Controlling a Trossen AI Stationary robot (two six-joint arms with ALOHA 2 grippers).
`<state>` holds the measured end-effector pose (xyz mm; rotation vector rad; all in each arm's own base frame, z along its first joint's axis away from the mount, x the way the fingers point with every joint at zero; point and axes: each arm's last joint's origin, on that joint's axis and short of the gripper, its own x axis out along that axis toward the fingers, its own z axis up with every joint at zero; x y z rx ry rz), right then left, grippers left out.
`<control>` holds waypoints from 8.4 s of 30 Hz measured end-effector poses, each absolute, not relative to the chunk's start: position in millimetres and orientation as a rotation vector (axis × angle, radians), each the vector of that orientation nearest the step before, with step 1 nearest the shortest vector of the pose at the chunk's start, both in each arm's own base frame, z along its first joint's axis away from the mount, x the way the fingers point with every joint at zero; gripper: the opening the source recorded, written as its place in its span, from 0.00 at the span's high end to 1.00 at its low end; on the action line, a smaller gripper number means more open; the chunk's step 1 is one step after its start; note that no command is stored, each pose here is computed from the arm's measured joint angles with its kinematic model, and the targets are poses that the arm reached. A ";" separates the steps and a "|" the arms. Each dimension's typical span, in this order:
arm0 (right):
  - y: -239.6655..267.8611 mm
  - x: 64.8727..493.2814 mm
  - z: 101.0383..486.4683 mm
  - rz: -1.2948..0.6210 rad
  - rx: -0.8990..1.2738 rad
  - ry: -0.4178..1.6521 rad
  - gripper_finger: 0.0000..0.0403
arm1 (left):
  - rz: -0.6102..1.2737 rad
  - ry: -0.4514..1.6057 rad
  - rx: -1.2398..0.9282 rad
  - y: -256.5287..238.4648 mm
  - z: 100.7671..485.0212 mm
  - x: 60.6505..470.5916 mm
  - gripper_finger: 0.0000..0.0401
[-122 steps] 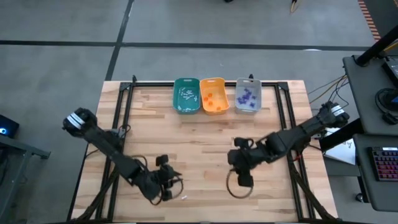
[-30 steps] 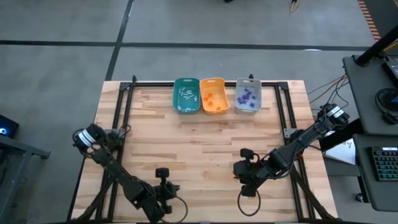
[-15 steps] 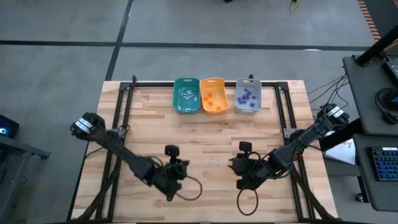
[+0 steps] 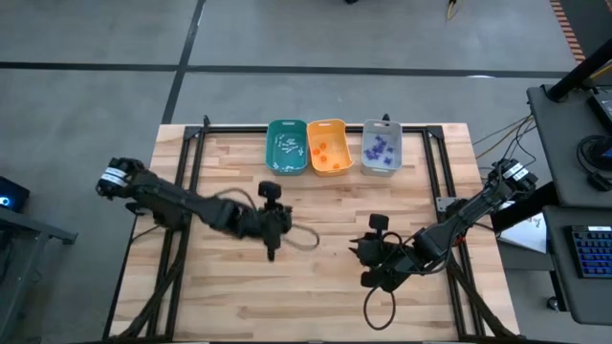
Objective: Sort Halloween decoration
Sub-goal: Put the white bone toy into the blue bin, then return to Home Position
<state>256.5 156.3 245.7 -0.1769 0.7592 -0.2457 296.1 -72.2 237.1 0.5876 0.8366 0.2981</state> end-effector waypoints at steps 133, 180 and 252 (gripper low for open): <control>6.6 192.5 238.5 -0.216 -0.162 0.258 0.82 | 0.052 0.160 -0.100 33.4 205.3 117.7 0.81; -8.3 91.2 174.2 -0.426 -0.024 0.070 0.82 | -0.010 -0.056 -0.157 23.3 172.0 94.0 0.81; -11.6 93.1 172.4 -0.558 0.014 0.072 0.82 | -0.012 0.003 -0.174 24.1 170.4 98.7 0.81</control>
